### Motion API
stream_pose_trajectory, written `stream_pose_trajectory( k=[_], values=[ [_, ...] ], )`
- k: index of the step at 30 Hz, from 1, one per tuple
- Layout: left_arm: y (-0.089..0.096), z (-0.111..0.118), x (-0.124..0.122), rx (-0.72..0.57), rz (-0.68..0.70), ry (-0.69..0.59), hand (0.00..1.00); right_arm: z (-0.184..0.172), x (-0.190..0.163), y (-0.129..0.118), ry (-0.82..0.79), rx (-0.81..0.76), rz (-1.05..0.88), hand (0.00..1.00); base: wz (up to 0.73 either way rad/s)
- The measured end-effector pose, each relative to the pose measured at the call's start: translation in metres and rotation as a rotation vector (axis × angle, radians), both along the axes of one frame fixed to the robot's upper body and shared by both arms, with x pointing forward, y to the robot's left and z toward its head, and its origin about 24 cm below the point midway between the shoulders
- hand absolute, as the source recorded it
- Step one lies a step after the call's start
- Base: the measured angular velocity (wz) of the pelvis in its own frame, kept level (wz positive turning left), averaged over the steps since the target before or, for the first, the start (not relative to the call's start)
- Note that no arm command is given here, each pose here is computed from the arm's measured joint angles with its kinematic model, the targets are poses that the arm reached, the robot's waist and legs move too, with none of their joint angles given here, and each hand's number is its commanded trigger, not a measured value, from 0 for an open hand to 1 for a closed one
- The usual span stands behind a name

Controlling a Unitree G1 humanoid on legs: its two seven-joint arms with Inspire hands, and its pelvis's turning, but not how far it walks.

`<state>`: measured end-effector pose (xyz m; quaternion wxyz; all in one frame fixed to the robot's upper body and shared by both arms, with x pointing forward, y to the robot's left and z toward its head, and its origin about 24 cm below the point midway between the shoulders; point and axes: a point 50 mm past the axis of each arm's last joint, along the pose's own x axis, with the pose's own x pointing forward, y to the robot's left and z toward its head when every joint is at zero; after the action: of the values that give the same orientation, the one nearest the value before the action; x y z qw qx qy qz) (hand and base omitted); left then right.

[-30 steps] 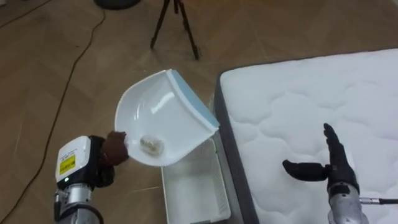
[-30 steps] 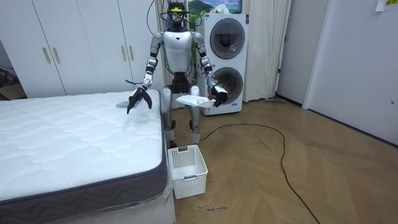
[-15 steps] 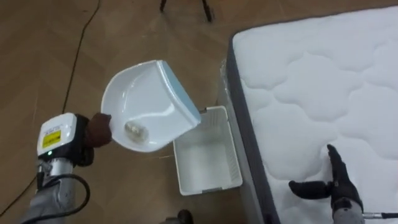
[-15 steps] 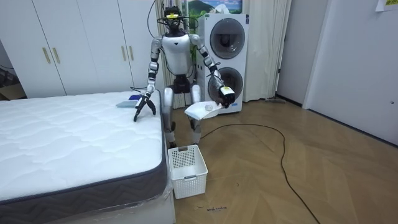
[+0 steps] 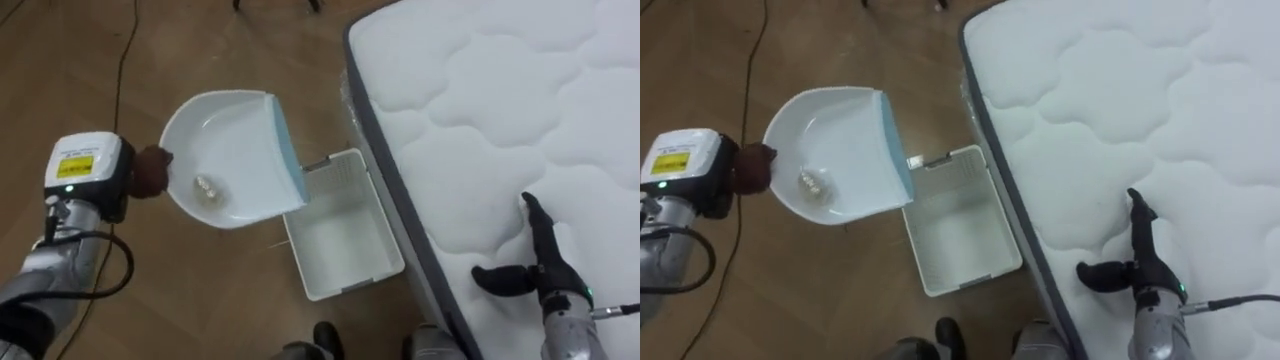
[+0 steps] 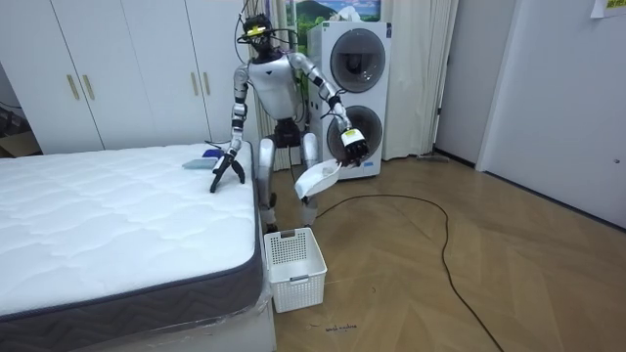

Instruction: Clean bed

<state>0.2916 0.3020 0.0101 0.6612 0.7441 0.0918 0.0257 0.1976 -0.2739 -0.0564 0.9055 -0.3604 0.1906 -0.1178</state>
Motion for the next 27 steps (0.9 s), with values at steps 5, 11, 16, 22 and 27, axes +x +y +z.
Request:
stream_pose_trajectory(
  k=[5, 11, 16, 22, 27],
  values=[
    [0.004, -0.001, -0.002, 0.116, -0.041, 0.068, 1.00, 0.005, 0.004, 0.007, -0.031, 0.008, 0.029, 0.00, -0.06],
    [0.007, 0.000, -0.003, 0.137, -0.044, 0.097, 1.00, 0.009, 0.005, 0.010, -0.045, -0.025, 0.067, 0.00, -0.04],
    [0.011, 0.000, -0.003, 0.181, -0.012, 0.140, 1.00, 0.012, 0.007, 0.012, -0.059, -0.036, 0.082, 0.00, -0.06],
    [0.014, 0.000, -0.002, 0.277, -0.019, 0.217, 1.00, 0.013, 0.008, 0.014, -0.063, -0.030, 0.094, 0.00, -0.01],
    [0.025, 0.007, -0.001, 0.328, 0.012, 0.282, 1.00, 0.014, 0.007, 0.013, -0.058, -0.030, 0.099, 0.00, 0.00]
  ],
)
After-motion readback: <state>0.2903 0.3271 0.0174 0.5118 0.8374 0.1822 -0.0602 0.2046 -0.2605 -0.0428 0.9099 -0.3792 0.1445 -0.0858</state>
